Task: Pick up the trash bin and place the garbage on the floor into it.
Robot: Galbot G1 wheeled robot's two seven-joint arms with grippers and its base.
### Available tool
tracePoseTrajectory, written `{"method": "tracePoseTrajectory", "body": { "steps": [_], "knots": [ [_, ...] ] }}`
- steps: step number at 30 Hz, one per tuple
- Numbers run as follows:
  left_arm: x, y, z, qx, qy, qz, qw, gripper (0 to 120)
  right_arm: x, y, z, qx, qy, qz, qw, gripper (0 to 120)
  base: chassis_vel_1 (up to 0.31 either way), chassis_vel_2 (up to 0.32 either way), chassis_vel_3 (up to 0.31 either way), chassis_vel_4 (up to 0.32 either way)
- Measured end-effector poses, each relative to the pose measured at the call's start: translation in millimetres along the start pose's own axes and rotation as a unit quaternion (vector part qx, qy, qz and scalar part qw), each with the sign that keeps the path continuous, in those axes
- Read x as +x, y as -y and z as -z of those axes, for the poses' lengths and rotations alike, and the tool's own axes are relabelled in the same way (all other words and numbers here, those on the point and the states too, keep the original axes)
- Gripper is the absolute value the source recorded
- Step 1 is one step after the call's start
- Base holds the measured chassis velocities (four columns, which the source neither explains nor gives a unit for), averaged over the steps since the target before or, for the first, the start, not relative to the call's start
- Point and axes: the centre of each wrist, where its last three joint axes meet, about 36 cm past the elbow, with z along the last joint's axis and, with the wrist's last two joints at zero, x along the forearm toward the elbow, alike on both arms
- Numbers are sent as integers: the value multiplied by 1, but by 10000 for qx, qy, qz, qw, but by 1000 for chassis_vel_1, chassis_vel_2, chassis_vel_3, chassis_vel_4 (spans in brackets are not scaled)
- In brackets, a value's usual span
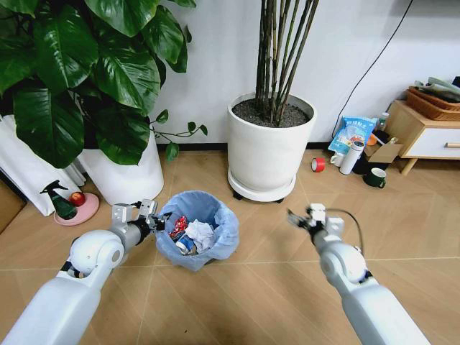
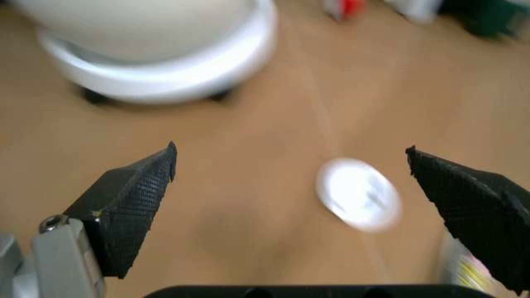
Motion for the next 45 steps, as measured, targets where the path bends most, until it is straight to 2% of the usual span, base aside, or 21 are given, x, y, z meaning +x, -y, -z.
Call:
{"method": "tracePoseTrajectory", "body": {
  "steps": [3,4,7,16,25,34,36,39,40,45],
  "knots": [
    [5,1,-3,18,8,0,10000,0,5,35,-30,-103,-279,-439,9986,100,0,0,0,0],
    [5,1,-3,18,8,0,10000,0,5,35,-30,-103,-279,-439,9986,100,0,0,0,0],
    [6,3,-4,28,15,4,10000,0,-1,60,-45,-230,-540,-742,9955,100,0,0,0,0],
    [5,10,-2,8,51,-67,10000,0,-23,92,-61,-715,-1201,-1391,9804,100,0,0,0,0],
    [8,11,-3,-28,51,-56,10000,0,-57,85,-65,-1177,-1567,-1551,9683,100,0,0,0,0],
    [9,13,-4,-36,44,-61,10000,0,-81,78,-74,-1380,-1944,-1709,9560,98,0,0,0,0],
    [9,13,-4,-36,43,-61,10000,0,-82,78,-75,-1386,-1961,-1713,9555,95,0,0,0,0],
    [9,13,-4,-35,47,-58,10000,0,-88,76,-79,-1425,-2038,-1719,9532,83,0,0,0,0],
    [9,13,-4,-35,47,-58,10000,0,-88,76,-79,-1425,-2038,-1719,9532,83,0,0,0,0],
    [8,13,-3,-30,48,-51,10000,0,-95,69,-81,-1456,-2098,-1688,9520,58,0,0,0,0]
  ]
}}
